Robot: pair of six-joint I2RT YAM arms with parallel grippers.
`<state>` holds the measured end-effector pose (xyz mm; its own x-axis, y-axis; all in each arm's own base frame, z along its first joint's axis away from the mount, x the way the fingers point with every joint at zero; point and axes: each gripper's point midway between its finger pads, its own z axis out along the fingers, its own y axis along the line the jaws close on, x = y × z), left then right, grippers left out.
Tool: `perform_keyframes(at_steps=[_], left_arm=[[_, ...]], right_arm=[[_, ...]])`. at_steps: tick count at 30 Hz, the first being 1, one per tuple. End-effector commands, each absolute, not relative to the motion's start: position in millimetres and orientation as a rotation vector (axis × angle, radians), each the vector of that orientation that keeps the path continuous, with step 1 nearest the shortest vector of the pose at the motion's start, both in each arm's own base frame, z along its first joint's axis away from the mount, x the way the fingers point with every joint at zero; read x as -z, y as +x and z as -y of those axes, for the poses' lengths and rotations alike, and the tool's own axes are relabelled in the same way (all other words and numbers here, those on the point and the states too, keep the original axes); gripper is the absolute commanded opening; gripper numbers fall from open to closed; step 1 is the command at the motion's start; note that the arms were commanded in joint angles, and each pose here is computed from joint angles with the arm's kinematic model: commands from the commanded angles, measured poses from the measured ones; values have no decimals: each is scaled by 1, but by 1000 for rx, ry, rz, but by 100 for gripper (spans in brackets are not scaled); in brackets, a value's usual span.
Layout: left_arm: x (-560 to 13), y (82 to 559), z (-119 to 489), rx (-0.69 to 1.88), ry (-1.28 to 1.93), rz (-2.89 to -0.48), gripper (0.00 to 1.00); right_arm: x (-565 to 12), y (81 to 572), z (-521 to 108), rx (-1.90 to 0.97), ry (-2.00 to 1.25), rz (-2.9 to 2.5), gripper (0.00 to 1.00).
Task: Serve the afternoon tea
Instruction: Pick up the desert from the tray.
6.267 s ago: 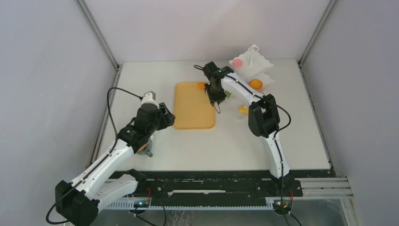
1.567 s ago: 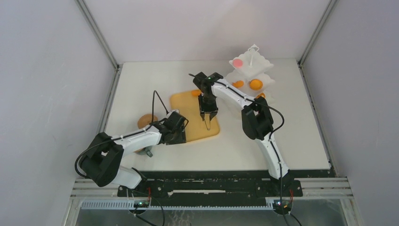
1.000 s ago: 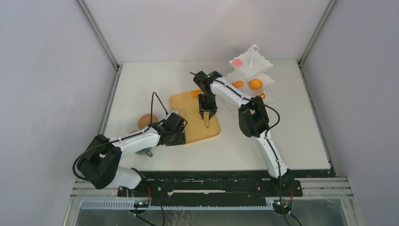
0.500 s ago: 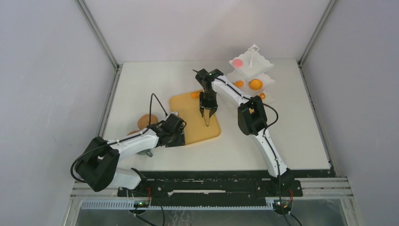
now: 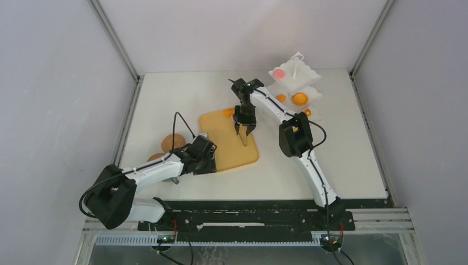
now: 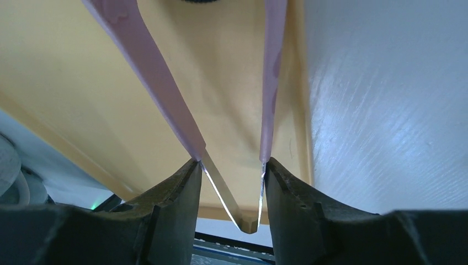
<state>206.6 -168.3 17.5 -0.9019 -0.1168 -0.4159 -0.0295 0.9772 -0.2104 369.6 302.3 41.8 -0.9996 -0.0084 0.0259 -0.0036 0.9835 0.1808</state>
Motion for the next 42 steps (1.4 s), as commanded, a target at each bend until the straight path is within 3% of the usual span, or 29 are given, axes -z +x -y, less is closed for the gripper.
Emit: perform_keyframes(at_steps=[1,13,19,28,42], left_arm=[[-5,178,157,247,-109,-2778,55],[-6,174,155,256,-135,-2770,55],[-5,174,154,255,-136,-2769,54],[-9,178,153,234,-133,-2756,55],[-27,193,154,194,-134,-2719,57]], right_arm=[[-47,380,-302,309,-13,3121,53],[-34,375,-298,236,26,3108,50],[-35,374,-294,178,68,3132,39],[-65,377,-296,211,109,3211,27],[-114,349,-293,302,210,3277,22]])
